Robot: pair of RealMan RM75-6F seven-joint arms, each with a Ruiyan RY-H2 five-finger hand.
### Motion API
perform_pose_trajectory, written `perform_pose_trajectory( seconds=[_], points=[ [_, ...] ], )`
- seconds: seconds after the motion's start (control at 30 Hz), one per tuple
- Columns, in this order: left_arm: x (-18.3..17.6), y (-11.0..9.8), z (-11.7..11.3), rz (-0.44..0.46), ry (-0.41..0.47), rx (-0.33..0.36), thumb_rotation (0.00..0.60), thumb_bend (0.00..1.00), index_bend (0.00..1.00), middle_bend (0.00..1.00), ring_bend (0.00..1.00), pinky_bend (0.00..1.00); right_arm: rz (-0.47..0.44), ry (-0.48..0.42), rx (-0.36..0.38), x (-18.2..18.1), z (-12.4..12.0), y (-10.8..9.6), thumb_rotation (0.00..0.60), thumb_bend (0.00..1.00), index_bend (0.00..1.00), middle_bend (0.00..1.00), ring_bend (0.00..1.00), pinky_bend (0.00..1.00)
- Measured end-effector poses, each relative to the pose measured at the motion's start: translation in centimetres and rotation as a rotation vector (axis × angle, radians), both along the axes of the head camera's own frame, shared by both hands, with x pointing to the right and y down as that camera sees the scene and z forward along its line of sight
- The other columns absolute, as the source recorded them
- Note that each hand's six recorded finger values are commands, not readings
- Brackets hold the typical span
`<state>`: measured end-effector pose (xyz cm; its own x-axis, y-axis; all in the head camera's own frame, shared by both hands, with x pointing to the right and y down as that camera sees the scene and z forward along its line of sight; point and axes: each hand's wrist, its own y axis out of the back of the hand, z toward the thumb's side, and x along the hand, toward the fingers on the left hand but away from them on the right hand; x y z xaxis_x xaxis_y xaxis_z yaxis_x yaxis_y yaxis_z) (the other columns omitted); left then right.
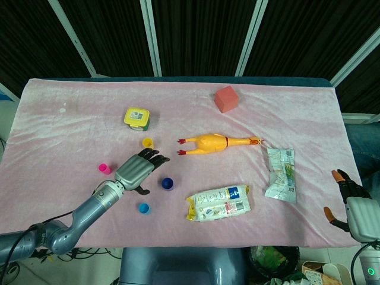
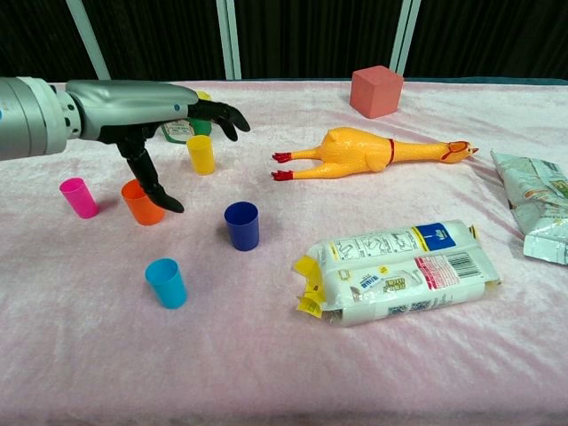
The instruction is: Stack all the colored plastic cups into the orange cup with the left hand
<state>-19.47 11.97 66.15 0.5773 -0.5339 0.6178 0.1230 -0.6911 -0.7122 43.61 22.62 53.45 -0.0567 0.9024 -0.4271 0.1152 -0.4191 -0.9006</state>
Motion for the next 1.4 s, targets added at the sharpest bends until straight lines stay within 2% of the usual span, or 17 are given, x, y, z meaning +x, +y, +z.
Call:
perform_pose_trajectory(
  seconds=[0.67,1.1,1.27,1.4],
  points=[
    [4.1,0.6,3.9,0.052,0.013,-0.020,0.600,0.12,0.26,0.33,0.05,0.09,0.011,-0.010,-0.011,0.1,0.0,0.1,0.600,0.26,0.03,0.06,0.16,0.21],
    [4.3,1.1,5.0,0.070,-0.007,-0.025,0.600,0.31,0.42,0.46,0.08,0.12,0.027,-0.023,-0.017,0.2,0.0,0.1,0.600,0.26,0.03,0.06,0.16,0.21],
    [4.4,1.1,5.0,0.071,-0.005,-0.016,0.600,0.31,0.52,0.52,0.13,0.16,0.029,-0.027,-0.020,0.2,0.0,0.1,0.600,0.26,0.03,0.06,0.16,0.21],
    [4.3,1.0,4.7,0.063,0.012,-0.003,0.600,0.31,0.54,0.54,0.14,0.16,0.030,-0.027,-0.020,0.2,0.0,0.1,0.600,0.26,0.03,0.06,0.16,0.21]
  ],
)
